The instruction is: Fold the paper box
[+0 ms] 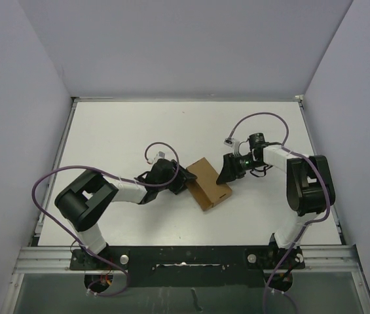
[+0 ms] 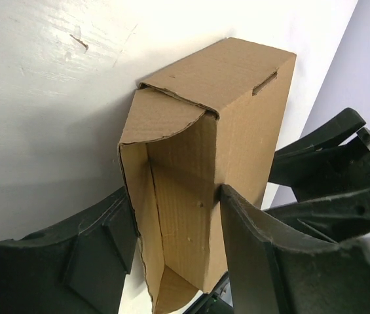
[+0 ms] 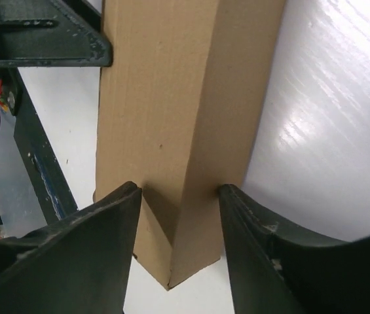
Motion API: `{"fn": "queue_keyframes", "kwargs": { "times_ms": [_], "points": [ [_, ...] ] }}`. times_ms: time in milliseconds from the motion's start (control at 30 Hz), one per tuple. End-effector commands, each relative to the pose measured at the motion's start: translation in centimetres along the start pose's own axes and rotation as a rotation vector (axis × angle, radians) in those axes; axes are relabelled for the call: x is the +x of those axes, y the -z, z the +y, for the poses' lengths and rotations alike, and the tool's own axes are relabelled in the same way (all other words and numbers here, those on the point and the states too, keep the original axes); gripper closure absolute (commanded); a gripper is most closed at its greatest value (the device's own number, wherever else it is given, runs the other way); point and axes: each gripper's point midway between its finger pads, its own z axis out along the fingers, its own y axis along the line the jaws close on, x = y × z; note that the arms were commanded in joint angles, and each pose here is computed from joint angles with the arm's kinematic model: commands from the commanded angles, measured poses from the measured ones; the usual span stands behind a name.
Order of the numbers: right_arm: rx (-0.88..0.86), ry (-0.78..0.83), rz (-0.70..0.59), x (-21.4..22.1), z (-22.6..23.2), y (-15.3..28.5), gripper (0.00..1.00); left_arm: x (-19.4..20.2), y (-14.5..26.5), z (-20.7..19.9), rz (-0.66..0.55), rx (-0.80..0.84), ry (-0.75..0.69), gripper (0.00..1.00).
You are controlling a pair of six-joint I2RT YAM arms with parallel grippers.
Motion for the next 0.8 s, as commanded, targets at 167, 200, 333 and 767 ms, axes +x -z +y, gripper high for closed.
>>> {"fn": "queue_keyframes", "kwargs": {
  "times_ms": [167,200,333,767],
  "points": [
    [-0.009,-0.021,-0.001,-1.7,1.1,-0.8,0.64,0.7,-0.5,1.1,0.018,-0.119,-0.058,0.6],
    [-0.008,-0.022,0.003,-1.6,1.0,-0.9,0.65,0.8,-0.3,1.5,0.018,-0.143,-0.058,0.66],
    [-0.003,-0.025,0.009,-1.5,0.9,-1.1,0.66,0.5,0.1,0.3,0.01,-0.223,-0.064,0.74],
    [0.002,-0.027,0.015,-1.5,0.6,-1.2,0.68,0.6,1.5,-1.6,-0.001,-0.23,-0.122,0.53]
  ]
}}
